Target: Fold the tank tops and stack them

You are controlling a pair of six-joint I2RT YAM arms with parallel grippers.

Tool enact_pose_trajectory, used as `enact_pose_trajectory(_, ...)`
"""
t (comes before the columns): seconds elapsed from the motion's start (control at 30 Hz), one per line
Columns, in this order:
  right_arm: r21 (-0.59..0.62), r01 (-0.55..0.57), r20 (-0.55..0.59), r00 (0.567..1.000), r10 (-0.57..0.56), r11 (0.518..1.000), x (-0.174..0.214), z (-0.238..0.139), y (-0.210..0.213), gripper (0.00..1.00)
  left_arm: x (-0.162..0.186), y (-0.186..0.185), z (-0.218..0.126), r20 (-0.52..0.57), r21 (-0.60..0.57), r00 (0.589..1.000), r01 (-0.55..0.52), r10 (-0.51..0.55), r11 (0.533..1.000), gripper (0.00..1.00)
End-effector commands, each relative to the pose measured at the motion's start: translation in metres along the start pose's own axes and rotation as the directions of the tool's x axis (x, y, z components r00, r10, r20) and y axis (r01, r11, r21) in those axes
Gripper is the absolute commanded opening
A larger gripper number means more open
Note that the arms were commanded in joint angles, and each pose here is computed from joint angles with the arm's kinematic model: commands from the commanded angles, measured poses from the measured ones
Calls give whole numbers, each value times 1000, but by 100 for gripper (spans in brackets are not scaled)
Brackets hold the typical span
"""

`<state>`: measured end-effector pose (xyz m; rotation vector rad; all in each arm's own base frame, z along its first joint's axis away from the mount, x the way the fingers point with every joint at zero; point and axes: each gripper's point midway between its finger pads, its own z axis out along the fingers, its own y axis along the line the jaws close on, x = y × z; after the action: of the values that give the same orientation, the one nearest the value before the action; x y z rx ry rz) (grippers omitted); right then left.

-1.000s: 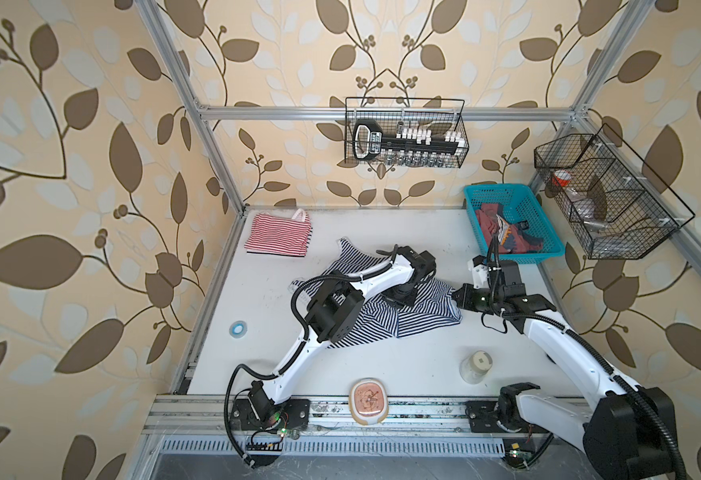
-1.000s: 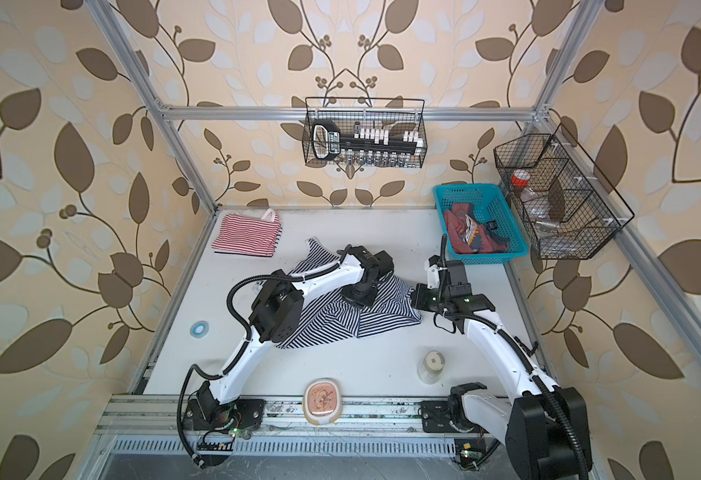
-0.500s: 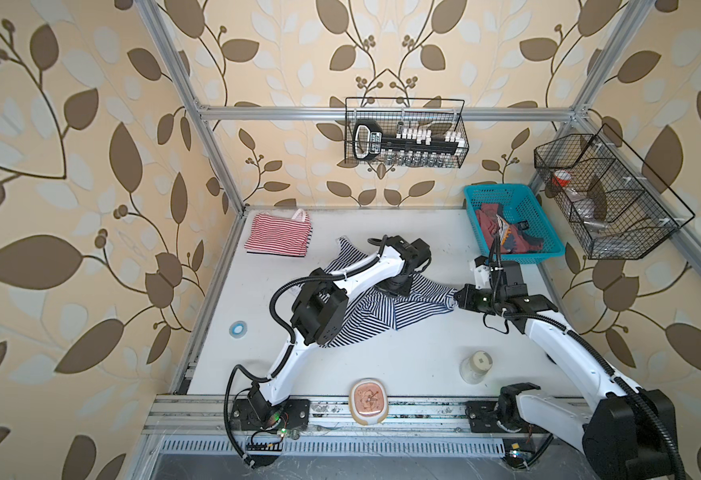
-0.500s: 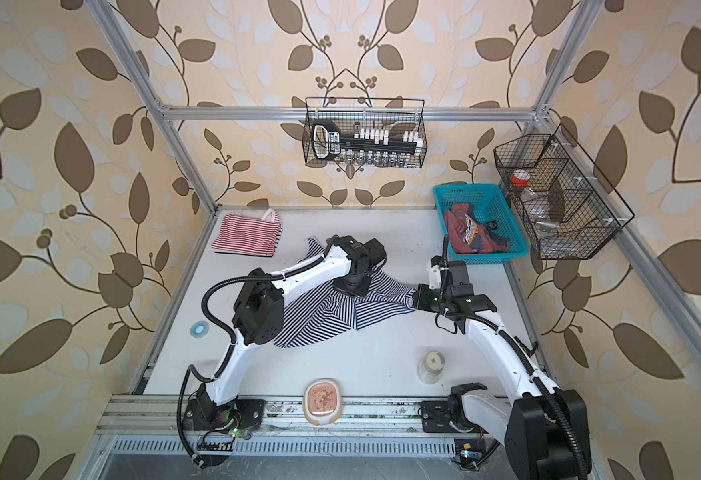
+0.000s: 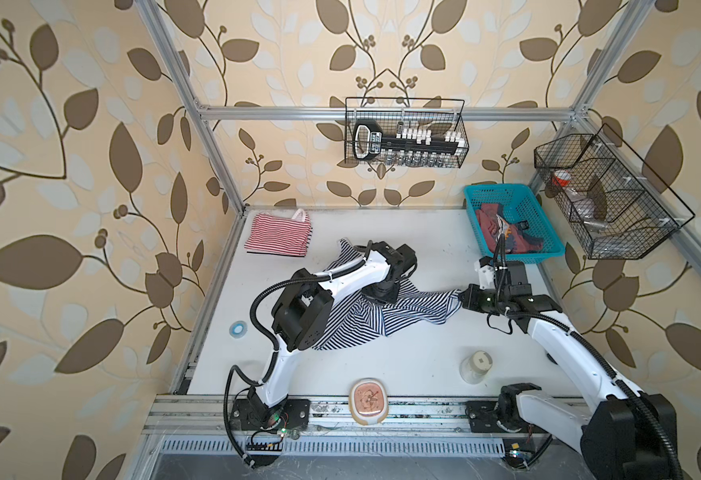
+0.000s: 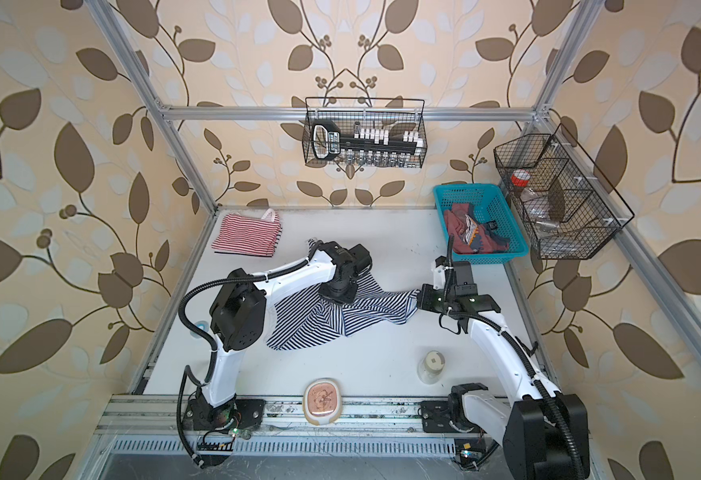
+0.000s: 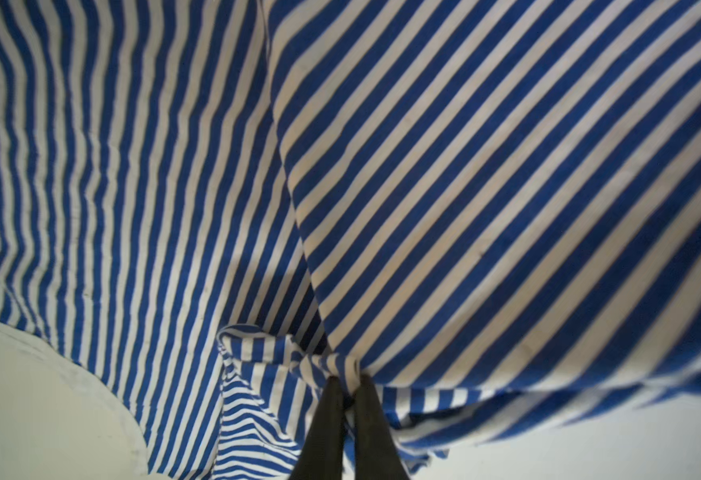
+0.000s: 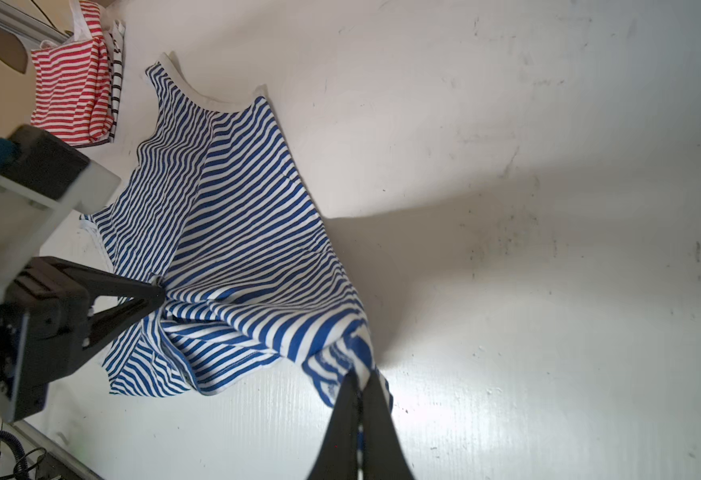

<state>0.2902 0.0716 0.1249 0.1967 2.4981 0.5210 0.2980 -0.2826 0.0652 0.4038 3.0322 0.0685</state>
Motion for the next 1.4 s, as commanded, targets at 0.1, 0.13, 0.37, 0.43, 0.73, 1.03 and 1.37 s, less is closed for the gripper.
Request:
enact_pose_trajectory(0.1,18,22,23,999,-22,1000,-8,-8,-1,0,13,-2,-9,5,70,999,38,-39,997,20)
enact_pose_trajectory(0.13,19,21,23,1000,-21,1000,-8,-8,-1,0,14,-2,-8,1,69,999,40,-40,997,22)
enact_pose_trajectory(0.37,19,16,21,1000,-16,1000,-7,-7,-2,0,15,-3,-3,-2,78,999,46,-46,996,7)
enact_pose_trajectory(0.43,21,18,20,1000,-18,1000,-7,-7,-2,0,15,-3,-4,0,78,999,49,-49,996,0)
enact_pose_trajectory(0.73,25,20,25,999,-21,999,-8,-9,-2,0,12,24,-34,98,25,991,83,-85,996,0)
enact_pose_trajectory(1.03,21,31,63,998,-33,999,-16,-23,4,0,23,71,-71,196,-5,964,184,-180,983,0)
enact_pose_trajectory(1.37,-21,173,309,938,-158,985,-89,-115,56,0,16,153,-218,560,135,762,305,-326,943,0)
